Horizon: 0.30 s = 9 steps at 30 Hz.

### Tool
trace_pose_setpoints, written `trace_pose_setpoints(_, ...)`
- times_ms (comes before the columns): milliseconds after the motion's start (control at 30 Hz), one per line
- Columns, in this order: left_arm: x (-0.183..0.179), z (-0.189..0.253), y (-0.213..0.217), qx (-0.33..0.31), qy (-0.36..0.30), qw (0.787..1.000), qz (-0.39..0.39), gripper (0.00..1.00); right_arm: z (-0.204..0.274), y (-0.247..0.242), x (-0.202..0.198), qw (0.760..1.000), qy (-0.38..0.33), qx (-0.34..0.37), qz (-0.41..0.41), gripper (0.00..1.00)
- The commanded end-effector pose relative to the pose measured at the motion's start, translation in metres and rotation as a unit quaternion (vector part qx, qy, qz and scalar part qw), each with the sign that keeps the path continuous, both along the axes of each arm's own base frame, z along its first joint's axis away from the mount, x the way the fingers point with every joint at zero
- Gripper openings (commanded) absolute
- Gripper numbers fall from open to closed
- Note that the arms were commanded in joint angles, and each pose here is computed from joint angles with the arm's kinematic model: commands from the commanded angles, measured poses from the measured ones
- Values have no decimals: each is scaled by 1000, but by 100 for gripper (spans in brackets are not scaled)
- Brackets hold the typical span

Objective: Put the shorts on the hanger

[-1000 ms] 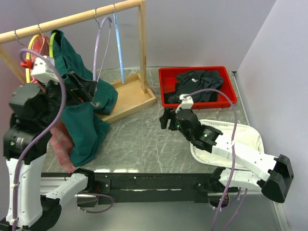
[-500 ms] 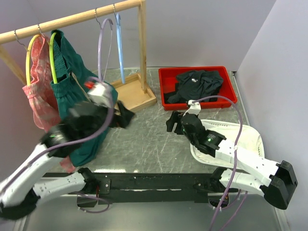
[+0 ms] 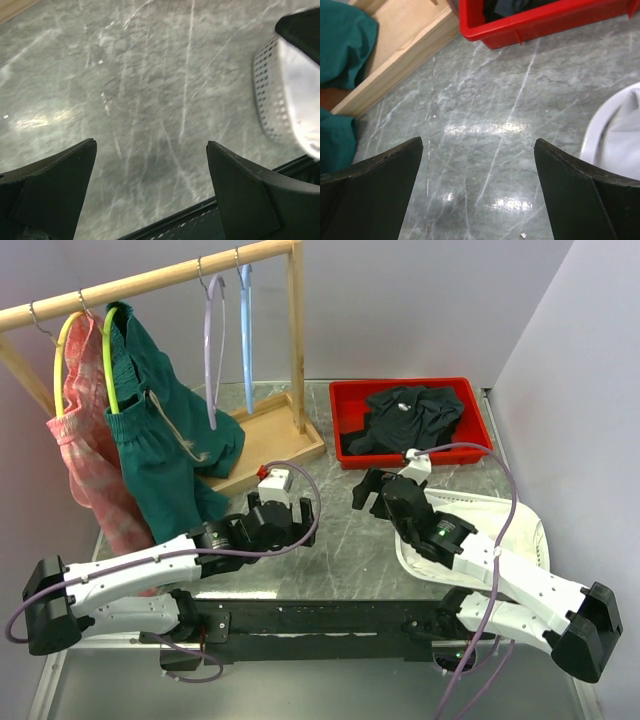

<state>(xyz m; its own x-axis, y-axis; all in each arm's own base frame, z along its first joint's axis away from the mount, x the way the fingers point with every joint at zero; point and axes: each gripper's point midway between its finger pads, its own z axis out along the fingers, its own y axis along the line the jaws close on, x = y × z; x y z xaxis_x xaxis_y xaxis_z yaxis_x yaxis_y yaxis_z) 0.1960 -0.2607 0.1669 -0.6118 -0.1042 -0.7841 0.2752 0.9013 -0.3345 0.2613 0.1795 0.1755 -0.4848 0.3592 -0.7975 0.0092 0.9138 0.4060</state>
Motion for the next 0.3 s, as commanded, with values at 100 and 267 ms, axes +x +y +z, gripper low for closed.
trace_pose_setpoints(100,17,21,-30,-65,-30,997,9,96,6,-13,5,999,-2,0,-43,100)
trace_pose_setpoints(267,20,20,-41,-45,-27,999,-6,96,8,-13,10,999,-1,-3,-48,100)
